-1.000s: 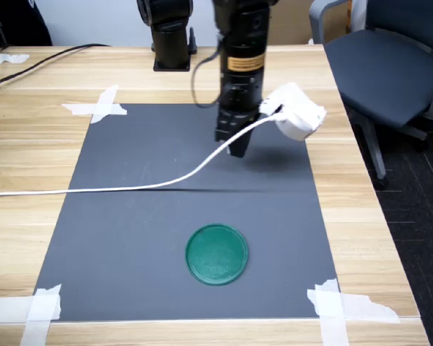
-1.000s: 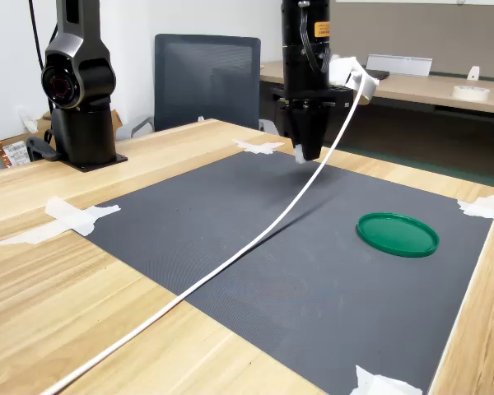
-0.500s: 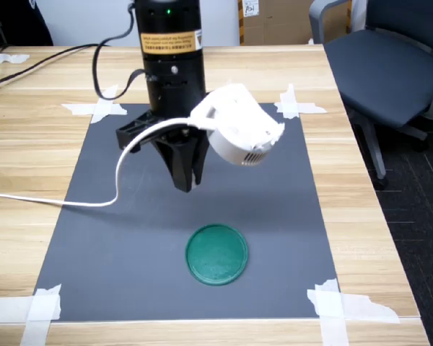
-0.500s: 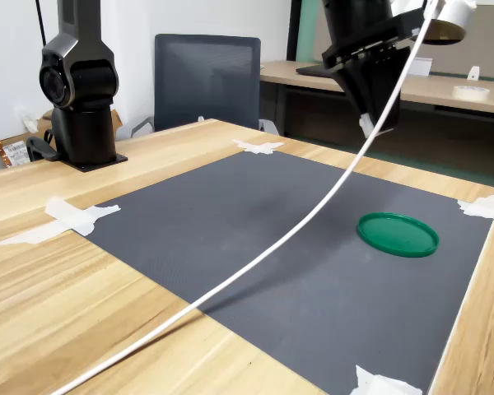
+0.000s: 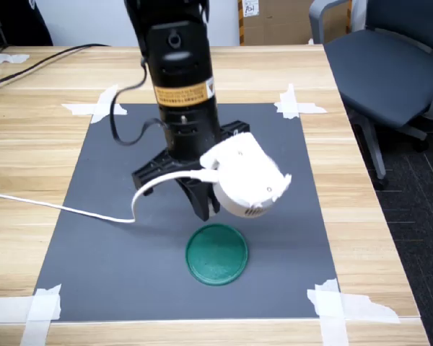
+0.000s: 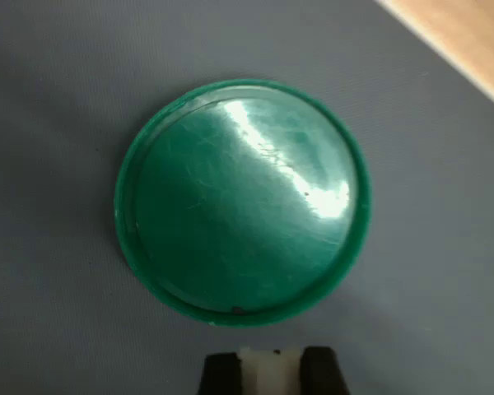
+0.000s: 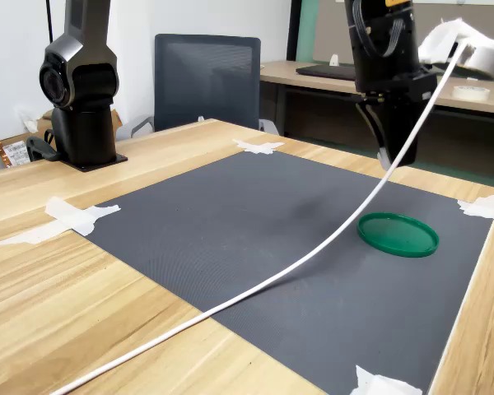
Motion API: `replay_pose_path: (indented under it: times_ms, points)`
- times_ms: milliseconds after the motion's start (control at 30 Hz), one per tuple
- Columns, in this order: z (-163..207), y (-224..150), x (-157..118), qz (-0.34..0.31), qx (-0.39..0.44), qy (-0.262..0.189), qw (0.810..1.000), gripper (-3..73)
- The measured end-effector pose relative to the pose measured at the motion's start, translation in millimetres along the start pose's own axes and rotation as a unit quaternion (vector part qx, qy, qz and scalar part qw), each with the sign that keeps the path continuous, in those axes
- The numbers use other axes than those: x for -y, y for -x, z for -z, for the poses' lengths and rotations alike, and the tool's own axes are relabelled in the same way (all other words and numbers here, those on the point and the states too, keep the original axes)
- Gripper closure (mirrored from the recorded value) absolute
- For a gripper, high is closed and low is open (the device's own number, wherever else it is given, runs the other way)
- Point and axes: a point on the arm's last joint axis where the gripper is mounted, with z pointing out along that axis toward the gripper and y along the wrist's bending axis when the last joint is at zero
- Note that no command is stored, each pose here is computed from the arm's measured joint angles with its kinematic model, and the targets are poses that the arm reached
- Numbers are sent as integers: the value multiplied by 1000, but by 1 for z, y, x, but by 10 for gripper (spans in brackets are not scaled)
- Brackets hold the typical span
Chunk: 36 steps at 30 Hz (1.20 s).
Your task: Grasp a white terminal and put it in the green lid.
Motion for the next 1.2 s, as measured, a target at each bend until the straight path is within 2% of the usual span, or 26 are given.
replay_pose_path:
  times_ms: [267,567,900,1033,1200]
  points:
    - [-17,-3,-1,-12,-18,9,1000,621]
    - [-33,-8,3,6,-46,-5,999,621]
    - [-37,-8,3,8,-44,-8,999,617]
    - [-37,-8,3,8,-44,-8,999,563]
    - [-37,-7,3,5,-43,-5,999,381]
